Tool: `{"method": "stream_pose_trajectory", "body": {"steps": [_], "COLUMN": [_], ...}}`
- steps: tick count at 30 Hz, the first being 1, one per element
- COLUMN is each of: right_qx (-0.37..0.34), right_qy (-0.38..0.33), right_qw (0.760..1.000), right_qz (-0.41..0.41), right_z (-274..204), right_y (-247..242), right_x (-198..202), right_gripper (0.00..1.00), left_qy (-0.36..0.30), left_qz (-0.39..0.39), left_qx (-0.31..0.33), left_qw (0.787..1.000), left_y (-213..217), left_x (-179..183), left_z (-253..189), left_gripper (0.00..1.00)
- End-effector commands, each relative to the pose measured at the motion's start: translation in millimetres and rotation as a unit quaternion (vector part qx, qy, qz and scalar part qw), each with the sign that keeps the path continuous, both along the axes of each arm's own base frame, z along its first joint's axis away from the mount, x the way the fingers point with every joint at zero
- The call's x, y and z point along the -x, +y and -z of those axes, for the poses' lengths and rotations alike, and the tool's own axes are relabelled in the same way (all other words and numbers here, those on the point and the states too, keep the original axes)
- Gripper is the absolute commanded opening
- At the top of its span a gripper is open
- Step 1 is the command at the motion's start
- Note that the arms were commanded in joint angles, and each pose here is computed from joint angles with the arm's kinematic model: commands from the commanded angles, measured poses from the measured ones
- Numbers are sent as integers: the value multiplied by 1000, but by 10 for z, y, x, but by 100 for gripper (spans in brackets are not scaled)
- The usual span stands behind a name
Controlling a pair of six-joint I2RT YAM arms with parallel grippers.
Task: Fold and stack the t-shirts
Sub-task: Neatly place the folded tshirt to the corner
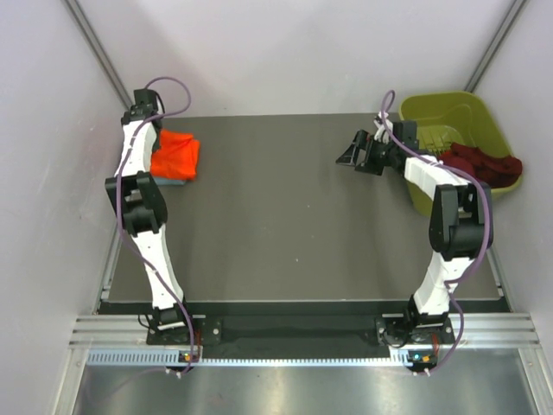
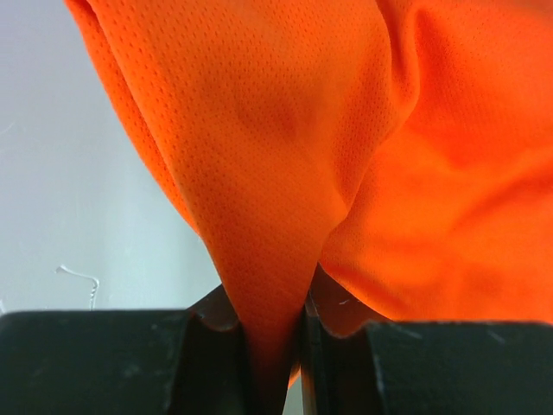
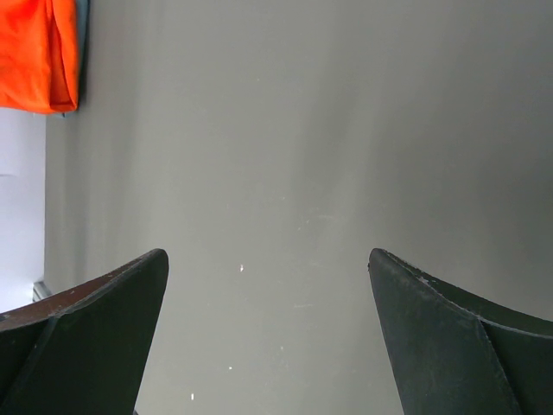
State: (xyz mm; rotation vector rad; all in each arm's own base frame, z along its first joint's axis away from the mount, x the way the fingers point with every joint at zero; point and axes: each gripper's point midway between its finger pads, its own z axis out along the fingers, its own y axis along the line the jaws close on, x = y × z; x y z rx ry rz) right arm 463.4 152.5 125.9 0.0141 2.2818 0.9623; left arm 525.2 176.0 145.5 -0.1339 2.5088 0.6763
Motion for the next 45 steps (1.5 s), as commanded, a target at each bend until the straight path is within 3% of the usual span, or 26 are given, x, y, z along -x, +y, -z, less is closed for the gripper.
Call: {"method": "stream_pose_trajectory", "body": {"steps": [1, 23, 26, 27, 29, 31, 37, 39, 41, 45], "right_qx": [3, 10, 10, 10, 12, 12, 34, 53, 79, 152], "right_qy": [-59, -60, -59, -59, -59, -59, -71, -94, -126, -184], "right_qw": [998, 998, 998, 998, 998, 998, 997, 994, 989, 968], "right_qz": [-9, -8, -9, -10, -11, -10, 1, 16, 23, 78], "right_z": [-345, -331, -312, -312, -304, -303, -341, -457, -651, -1078], "right_y": [42, 33, 46, 55, 57, 55, -13, -77, -156, -454], "right_x": [-17, -2, -3, 1, 3, 2, -27, -77, -122, -274], "right_gripper": [100, 100, 100, 100, 100, 100, 100, 100, 100, 100], "left_qy": [-55, -55, -59, -65, -76, -106, -224, -238, -282, -287], "left_qz": [-33, -79, -77, -81, -70, -71, 0, 61, 112, 188], "left_qx": [-52, -88, -93, -96, -87, -80, -43, -16, 6, 153], "left_qw": [997, 991, 991, 990, 991, 989, 974, 969, 953, 927], "left_y": [226, 579, 580, 600, 529, 460, -143, -574, -1052, -1992], "left_x": [-180, -205, -240, -249, -308, -382, -733, -810, -791, -560], "left_z": [-292, -154, -159, -199, -230, -401, -1133, -1174, -1537, -1628], "left_gripper": [9, 11, 23, 40, 54, 58, 62, 63, 75, 86]}}
